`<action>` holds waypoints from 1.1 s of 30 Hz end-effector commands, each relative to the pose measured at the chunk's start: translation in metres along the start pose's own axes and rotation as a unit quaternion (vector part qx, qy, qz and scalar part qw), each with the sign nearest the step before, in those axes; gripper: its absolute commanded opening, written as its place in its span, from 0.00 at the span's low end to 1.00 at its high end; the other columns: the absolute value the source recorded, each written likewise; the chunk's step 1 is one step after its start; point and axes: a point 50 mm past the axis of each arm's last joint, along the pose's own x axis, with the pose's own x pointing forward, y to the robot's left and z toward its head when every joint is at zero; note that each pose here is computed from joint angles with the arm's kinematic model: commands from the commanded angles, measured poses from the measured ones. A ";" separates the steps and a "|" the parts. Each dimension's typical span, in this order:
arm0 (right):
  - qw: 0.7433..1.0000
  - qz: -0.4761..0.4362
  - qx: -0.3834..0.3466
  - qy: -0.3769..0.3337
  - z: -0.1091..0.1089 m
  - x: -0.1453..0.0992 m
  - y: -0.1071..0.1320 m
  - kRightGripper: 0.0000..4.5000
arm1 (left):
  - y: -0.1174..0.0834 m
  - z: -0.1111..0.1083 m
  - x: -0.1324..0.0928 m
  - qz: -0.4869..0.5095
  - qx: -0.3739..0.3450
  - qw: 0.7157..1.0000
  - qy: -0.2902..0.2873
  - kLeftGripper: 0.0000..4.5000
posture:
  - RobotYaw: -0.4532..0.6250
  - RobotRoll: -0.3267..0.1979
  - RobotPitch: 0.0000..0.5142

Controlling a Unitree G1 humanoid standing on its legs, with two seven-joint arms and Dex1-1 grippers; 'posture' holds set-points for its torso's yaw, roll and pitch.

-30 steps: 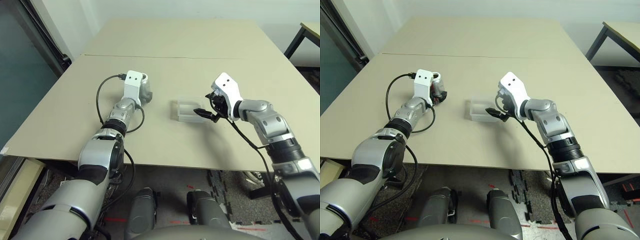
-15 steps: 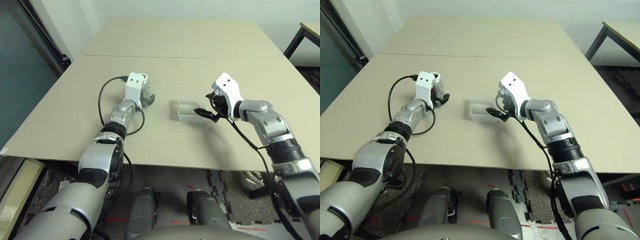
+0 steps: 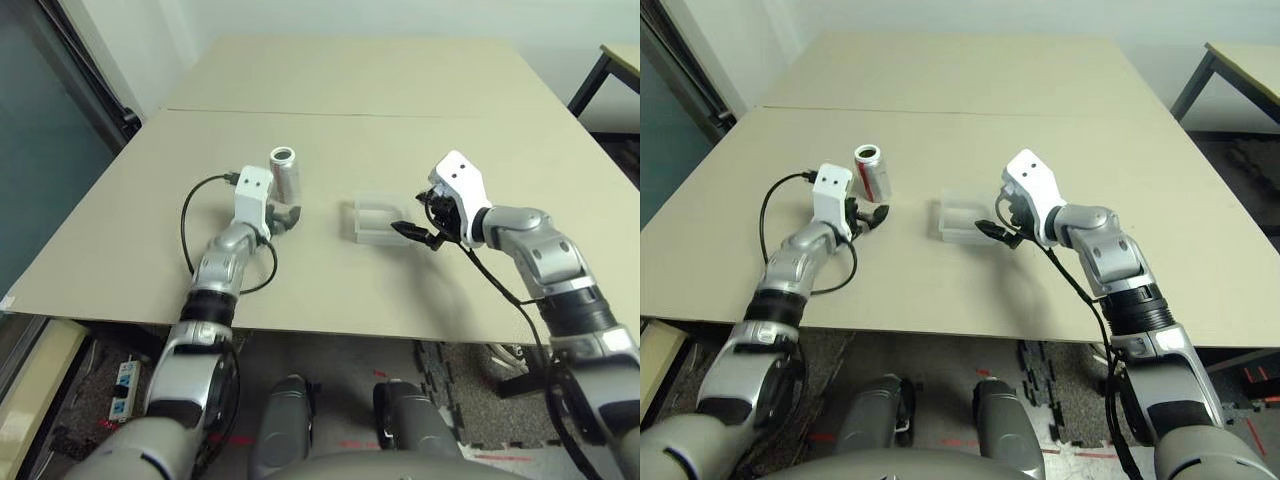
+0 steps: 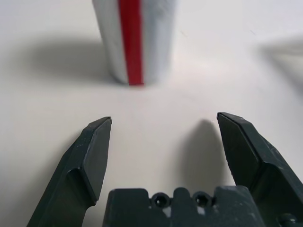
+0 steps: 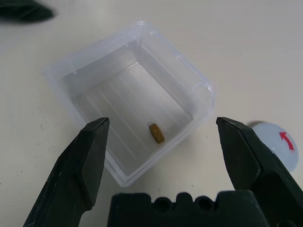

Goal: Pour the medicine from the bottle into the box.

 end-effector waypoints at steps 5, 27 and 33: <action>0.991 -0.091 0.058 -0.075 0.014 -0.029 -0.025 1.00 | 0.002 0.018 -0.057 0.006 -0.020 1.000 -0.022 0.99 | 0.58 0.62 0.21; 0.842 -0.495 0.203 -0.072 -0.080 -0.082 -0.111 1.00 | 0.140 0.038 -0.026 0.176 -0.032 0.978 -0.107 0.99 | 0.53 0.62 0.19; 0.824 -0.518 0.221 -0.057 -0.099 -0.083 -0.110 1.00 | 0.147 0.015 -0.021 0.204 -0.059 0.973 -0.088 0.99 | 0.48 0.62 0.19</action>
